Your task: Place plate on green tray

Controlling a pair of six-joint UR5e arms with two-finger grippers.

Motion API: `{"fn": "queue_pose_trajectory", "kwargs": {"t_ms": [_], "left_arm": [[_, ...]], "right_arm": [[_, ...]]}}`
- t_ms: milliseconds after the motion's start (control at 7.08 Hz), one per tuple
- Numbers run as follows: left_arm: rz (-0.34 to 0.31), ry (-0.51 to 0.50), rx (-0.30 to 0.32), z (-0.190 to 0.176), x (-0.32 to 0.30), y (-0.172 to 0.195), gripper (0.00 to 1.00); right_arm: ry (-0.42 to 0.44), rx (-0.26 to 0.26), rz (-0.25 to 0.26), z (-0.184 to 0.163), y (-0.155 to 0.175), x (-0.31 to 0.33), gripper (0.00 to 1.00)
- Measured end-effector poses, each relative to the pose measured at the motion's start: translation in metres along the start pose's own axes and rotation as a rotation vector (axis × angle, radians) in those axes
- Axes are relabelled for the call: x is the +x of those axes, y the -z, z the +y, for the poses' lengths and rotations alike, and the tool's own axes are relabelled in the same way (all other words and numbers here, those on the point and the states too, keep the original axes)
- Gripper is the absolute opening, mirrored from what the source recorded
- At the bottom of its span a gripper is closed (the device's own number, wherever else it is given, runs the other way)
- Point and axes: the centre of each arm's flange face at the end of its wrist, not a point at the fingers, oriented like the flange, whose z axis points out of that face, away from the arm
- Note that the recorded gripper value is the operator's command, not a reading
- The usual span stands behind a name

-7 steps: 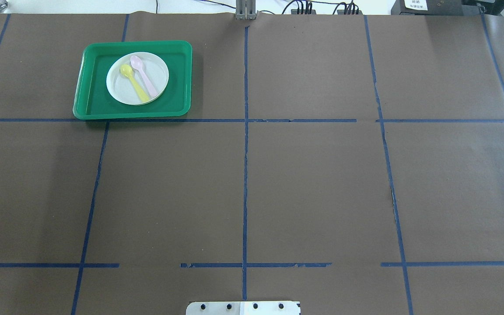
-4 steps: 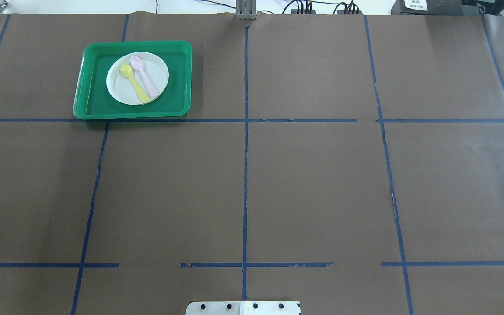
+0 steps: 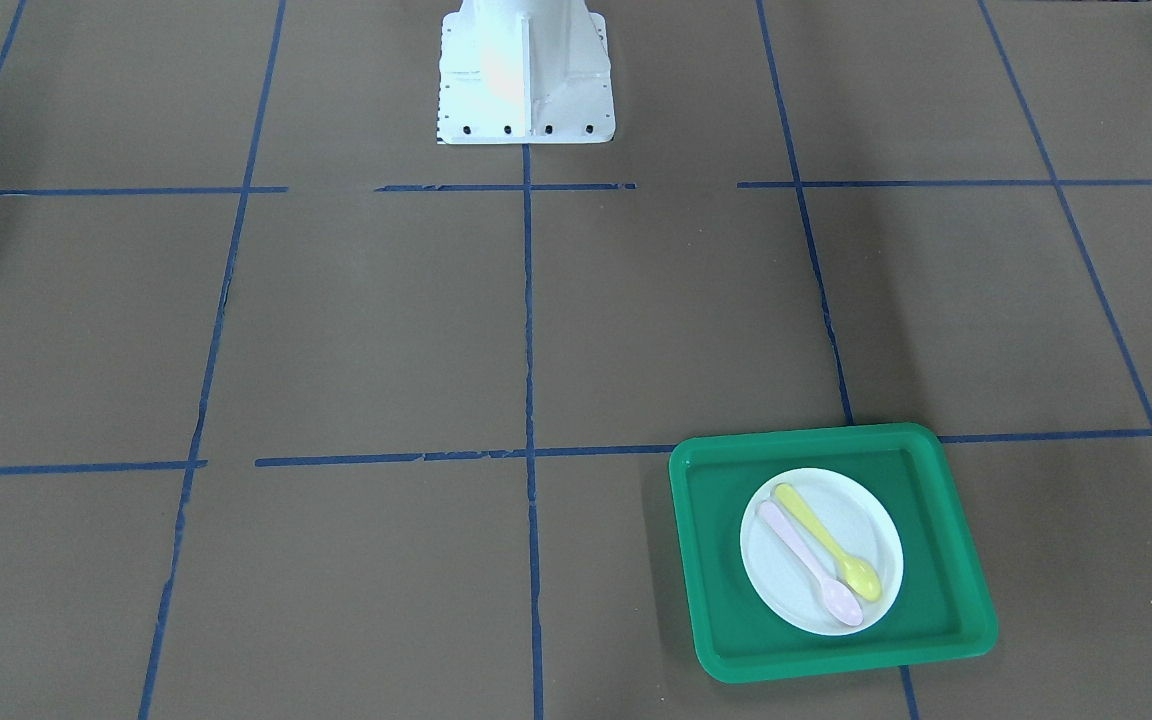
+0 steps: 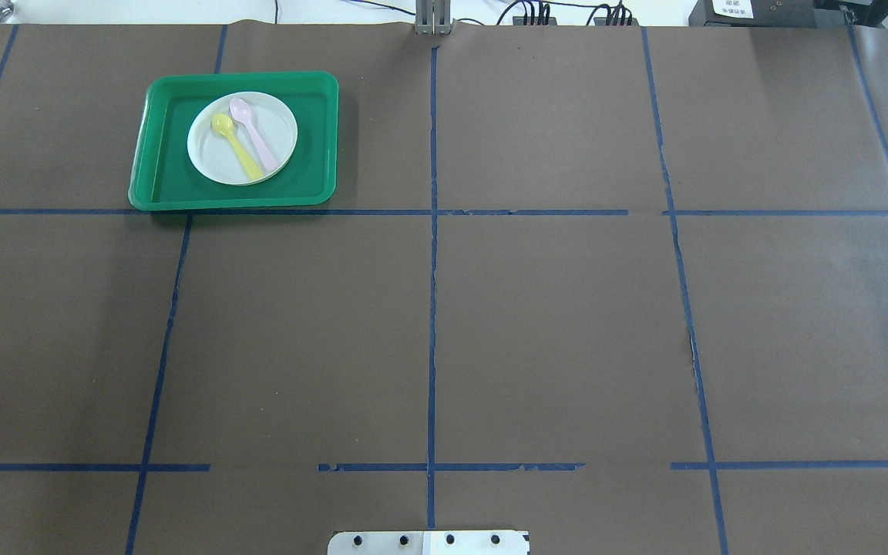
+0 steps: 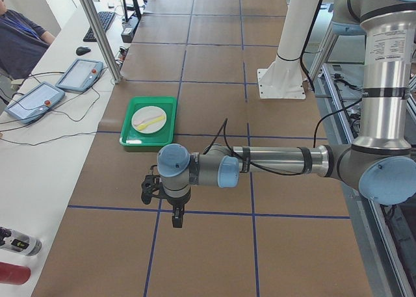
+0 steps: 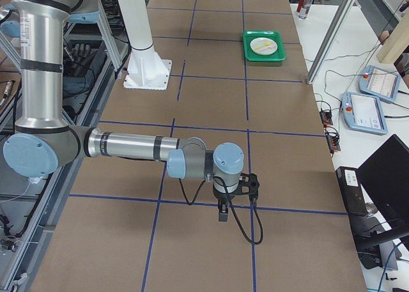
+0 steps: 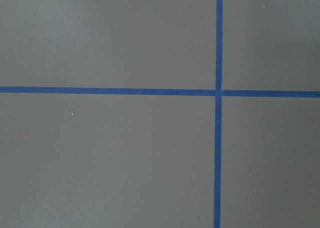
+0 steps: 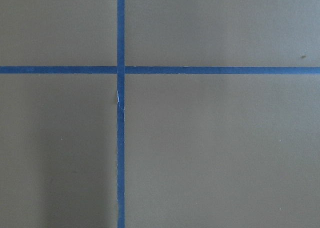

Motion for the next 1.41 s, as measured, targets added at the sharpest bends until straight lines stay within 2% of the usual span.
{"fn": "queue_pose_trajectory", "kwargs": {"t_ms": [565, 1413], "left_arm": [[0.016, -0.007, -0.022, 0.003, 0.003, -0.0093, 1.0], [0.038, -0.011, -0.021, 0.0022, 0.0066, -0.0077, 1.0]], "right_arm": [[0.0, 0.0, 0.001, 0.0002, 0.0, 0.0001, 1.0], [0.001, 0.001, 0.0, -0.0001, 0.0004, -0.0003, 1.0]]}}
